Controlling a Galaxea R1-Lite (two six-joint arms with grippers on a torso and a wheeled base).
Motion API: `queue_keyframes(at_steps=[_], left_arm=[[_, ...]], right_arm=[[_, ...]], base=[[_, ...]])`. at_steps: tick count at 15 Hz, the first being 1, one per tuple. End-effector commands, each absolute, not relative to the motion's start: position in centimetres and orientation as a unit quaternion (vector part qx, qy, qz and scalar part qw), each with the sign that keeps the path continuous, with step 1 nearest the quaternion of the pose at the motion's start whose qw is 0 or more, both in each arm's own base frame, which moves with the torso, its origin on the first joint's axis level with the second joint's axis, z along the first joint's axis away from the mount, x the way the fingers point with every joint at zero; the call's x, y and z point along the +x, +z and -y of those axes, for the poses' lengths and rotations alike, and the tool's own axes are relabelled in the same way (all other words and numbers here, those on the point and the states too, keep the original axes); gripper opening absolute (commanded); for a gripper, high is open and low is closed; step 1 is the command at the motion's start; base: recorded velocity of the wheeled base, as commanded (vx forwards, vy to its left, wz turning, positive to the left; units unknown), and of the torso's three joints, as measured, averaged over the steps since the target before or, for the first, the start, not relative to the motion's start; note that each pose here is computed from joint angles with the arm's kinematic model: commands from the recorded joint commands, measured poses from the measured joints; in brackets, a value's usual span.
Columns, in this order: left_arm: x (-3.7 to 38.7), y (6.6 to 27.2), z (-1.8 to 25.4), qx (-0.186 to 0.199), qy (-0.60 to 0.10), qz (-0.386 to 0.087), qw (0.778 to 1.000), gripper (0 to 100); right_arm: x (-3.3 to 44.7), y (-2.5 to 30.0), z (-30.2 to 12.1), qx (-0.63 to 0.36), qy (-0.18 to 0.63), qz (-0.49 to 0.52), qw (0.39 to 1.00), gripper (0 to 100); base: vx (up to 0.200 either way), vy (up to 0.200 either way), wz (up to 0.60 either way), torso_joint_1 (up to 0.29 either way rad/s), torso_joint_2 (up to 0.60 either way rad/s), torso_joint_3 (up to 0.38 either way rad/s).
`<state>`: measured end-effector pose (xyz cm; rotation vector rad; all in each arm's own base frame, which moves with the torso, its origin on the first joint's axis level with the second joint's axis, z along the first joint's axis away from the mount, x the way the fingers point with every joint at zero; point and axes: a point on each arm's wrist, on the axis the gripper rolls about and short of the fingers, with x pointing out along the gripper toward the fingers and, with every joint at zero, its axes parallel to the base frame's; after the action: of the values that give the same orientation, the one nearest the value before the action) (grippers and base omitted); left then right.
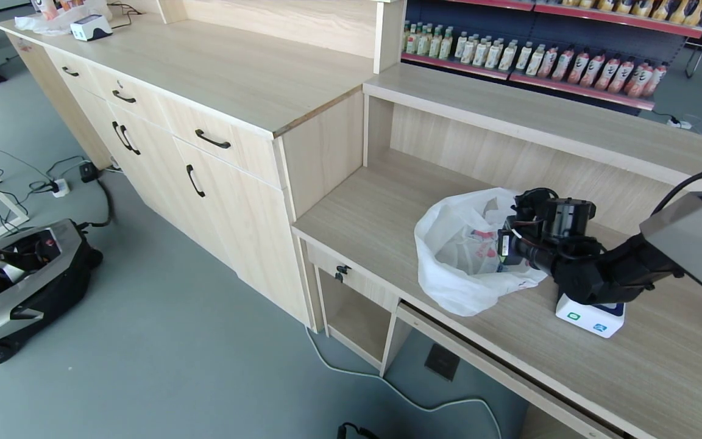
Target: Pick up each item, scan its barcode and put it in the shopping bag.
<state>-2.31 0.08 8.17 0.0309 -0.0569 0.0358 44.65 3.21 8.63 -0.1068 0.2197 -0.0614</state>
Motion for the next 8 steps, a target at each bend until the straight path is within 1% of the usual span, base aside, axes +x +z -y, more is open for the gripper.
queue_keyframes(at_steps=[1,8], left_arm=[[-2.3,8.2,-0.1,0.016,0.018,0.029,0.999,100],[-2.3,8.2,-0.1,0.016,0.018,0.029,0.999,100]], right_arm=[[45.1,7.6,-3.2,-0.055,-0.031,-0.118,0.991,0],[45.8,6.2,-2.3,-0.046,-0.041,-0.128,0.990,0]], base=[[0.000,0.000,0.00,0.000,0.00,0.000],[0.000,0.000,0.00,0.000,0.00,0.000]])
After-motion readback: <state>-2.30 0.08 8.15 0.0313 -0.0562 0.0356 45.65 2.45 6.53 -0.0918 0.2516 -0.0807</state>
